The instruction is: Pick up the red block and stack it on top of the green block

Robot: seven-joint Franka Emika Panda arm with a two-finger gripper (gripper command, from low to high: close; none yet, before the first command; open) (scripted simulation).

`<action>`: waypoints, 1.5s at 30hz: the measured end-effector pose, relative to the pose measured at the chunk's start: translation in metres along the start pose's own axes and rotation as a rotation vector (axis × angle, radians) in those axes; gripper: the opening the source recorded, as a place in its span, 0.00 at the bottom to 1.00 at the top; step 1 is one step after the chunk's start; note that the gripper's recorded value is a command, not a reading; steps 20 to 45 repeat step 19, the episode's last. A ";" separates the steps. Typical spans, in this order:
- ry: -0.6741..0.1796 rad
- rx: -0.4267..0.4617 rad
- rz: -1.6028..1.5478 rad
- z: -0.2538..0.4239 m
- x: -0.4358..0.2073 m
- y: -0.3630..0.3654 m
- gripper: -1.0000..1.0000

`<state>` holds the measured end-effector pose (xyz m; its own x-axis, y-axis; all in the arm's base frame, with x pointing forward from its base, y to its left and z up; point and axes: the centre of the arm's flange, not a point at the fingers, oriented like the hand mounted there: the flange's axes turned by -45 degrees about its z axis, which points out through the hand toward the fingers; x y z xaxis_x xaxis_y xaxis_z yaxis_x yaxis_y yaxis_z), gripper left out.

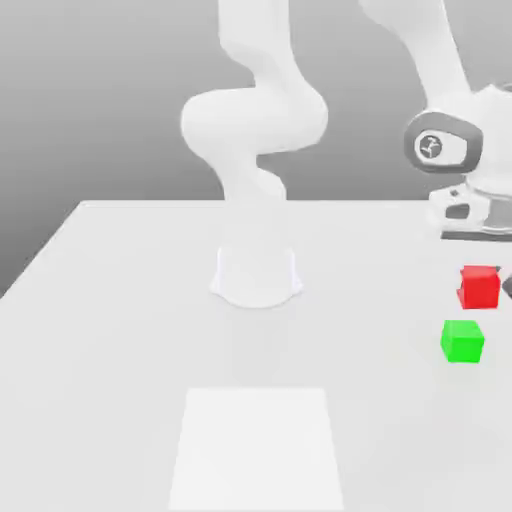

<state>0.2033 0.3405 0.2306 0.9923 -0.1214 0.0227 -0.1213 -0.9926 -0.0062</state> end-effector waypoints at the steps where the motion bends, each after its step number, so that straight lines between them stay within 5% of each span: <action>1: 0.002 0.000 0.000 0.002 0.000 0.000 0.00; 45: -0.015 -0.005 -0.001 0.047 -0.003 0.002 0.00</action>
